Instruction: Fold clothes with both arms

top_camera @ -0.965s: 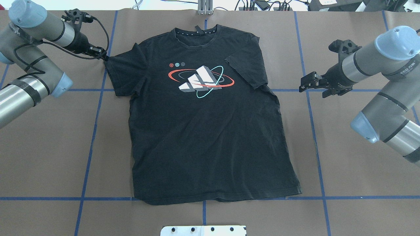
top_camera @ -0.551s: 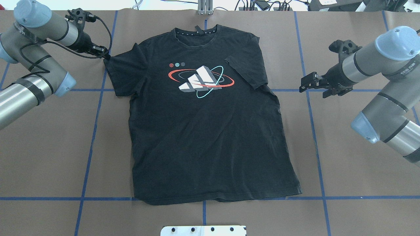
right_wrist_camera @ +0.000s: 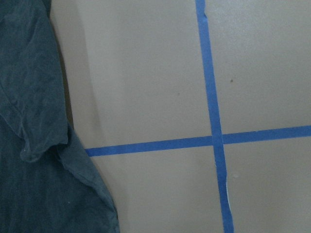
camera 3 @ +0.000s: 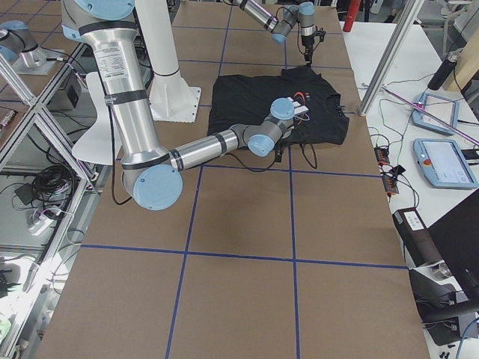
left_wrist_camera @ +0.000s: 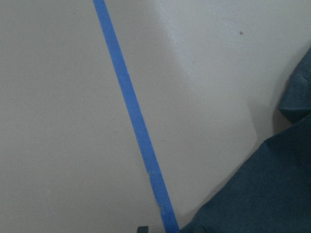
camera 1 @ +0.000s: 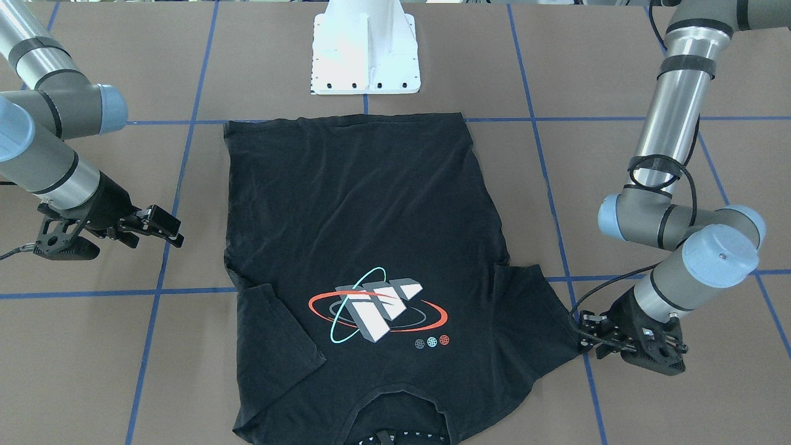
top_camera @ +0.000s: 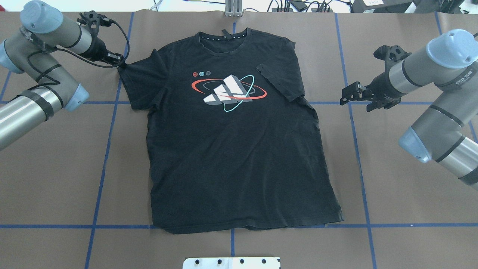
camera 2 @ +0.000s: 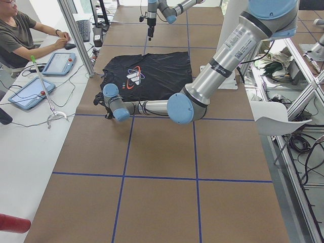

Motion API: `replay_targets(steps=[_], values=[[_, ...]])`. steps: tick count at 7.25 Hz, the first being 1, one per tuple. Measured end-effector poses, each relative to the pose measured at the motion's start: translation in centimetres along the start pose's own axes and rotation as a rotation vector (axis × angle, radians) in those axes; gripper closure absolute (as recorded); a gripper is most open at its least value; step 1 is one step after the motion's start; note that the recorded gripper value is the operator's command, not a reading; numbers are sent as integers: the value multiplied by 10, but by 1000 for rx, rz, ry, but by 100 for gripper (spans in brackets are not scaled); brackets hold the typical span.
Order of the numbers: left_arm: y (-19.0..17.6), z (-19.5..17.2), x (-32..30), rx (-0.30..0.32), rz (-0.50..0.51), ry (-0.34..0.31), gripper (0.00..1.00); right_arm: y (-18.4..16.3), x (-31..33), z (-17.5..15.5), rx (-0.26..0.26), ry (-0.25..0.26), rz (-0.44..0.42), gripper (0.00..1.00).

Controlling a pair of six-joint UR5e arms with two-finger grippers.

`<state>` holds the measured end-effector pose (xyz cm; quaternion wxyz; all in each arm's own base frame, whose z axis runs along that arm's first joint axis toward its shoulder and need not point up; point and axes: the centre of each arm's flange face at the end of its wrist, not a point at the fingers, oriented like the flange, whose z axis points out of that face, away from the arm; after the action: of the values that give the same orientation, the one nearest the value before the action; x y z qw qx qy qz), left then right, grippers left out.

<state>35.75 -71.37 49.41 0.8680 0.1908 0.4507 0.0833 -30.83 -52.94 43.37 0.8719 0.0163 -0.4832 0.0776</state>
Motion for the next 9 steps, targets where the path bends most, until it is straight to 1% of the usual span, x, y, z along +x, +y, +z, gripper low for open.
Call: replay_targets(steps=[1, 4, 5, 6, 7, 8, 9], values=[[0, 0, 0, 0, 0, 0, 100, 0, -1, 0, -1, 0, 0, 0], [-3, -6, 3, 5, 0, 10, 100, 0, -4, 0, -2, -2, 2, 0], [-9, -18, 9, 9, 3, 35, 100, 0, -4, 0, -2, -2, 3, 0], [-8, -34, 13, 2, -2, 76, 100, 0, -4, 0, -3, -3, 3, 0], [4, -52, 15, -2, -23, 112, 100, 0, -5, 0, -3, -3, 2, 0], [10, -69, 26, 2, -61, 141, 100, 0, -5, 0, -3, -3, 2, 0], [8, -86, 46, 2, -110, 170, 100, 0, -5, 0, -4, -3, 2, 0]])
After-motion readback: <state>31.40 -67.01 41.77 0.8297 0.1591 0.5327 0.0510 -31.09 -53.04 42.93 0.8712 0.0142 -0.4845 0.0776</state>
